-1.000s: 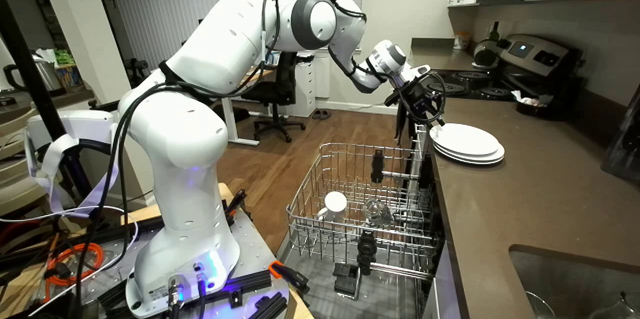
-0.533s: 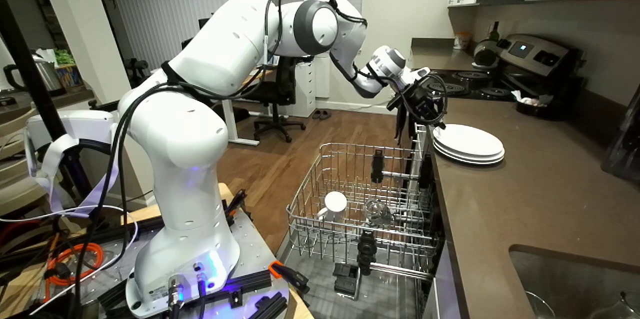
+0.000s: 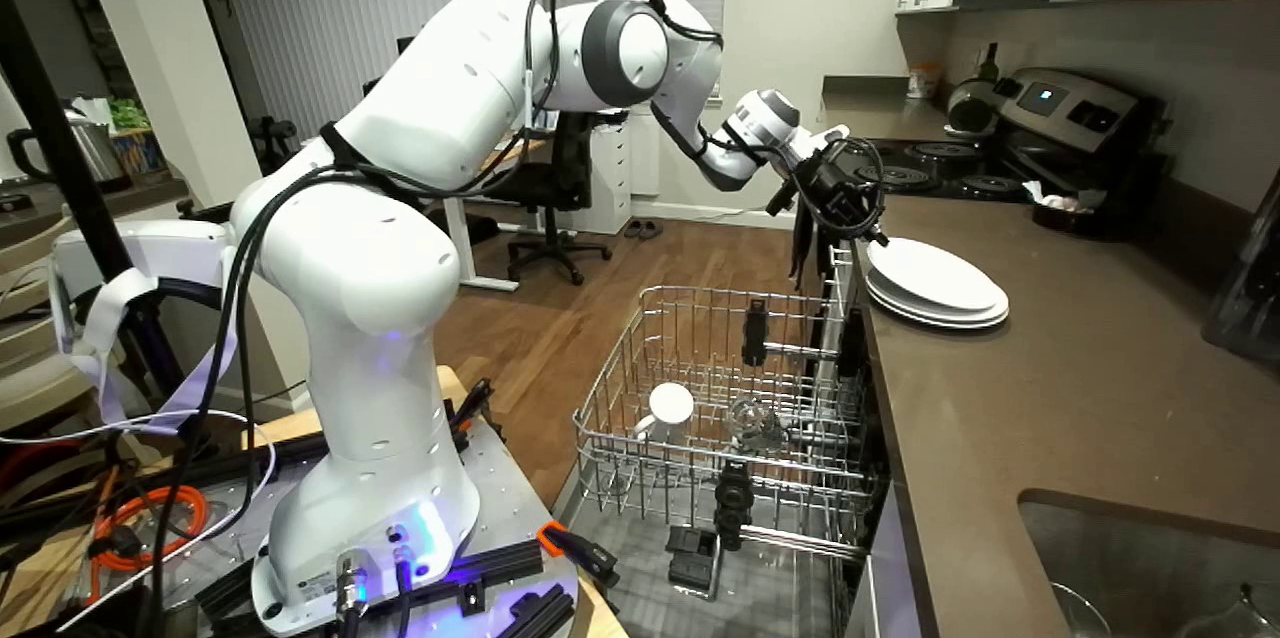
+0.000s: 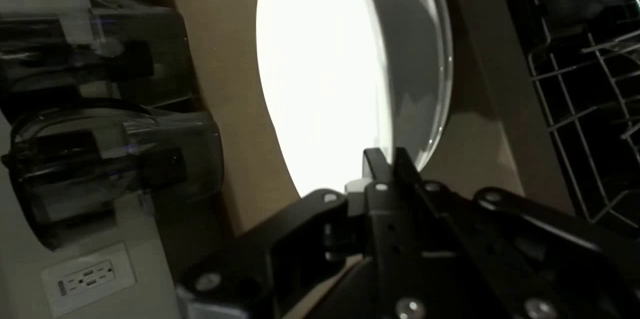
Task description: Take the two white plates one after the other and put them vertically in the dishwasher then move the glass bottle to the right
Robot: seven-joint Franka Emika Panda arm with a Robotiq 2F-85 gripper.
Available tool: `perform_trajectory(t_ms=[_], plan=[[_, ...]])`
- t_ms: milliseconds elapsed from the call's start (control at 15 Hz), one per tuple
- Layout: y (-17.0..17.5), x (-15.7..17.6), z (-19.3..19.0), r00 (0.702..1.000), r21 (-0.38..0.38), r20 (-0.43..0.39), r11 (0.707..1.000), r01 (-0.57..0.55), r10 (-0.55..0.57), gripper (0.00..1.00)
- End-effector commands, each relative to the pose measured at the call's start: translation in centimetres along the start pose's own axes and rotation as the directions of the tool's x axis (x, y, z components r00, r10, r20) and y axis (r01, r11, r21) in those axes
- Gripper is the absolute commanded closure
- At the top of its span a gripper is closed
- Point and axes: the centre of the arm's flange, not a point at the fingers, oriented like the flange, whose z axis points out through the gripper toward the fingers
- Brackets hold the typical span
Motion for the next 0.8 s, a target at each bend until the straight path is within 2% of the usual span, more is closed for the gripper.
perform_trajectory(t_ms=[0, 733], plan=[[0.2, -1.0, -2.0, 0.999, -0.058, 0.028, 0.998, -0.035, 0.037, 0.99], [-0.5, -4.4, -6.8, 0.989, -0.152, 0.071, 0.981, -0.121, 0.132, 0.99]])
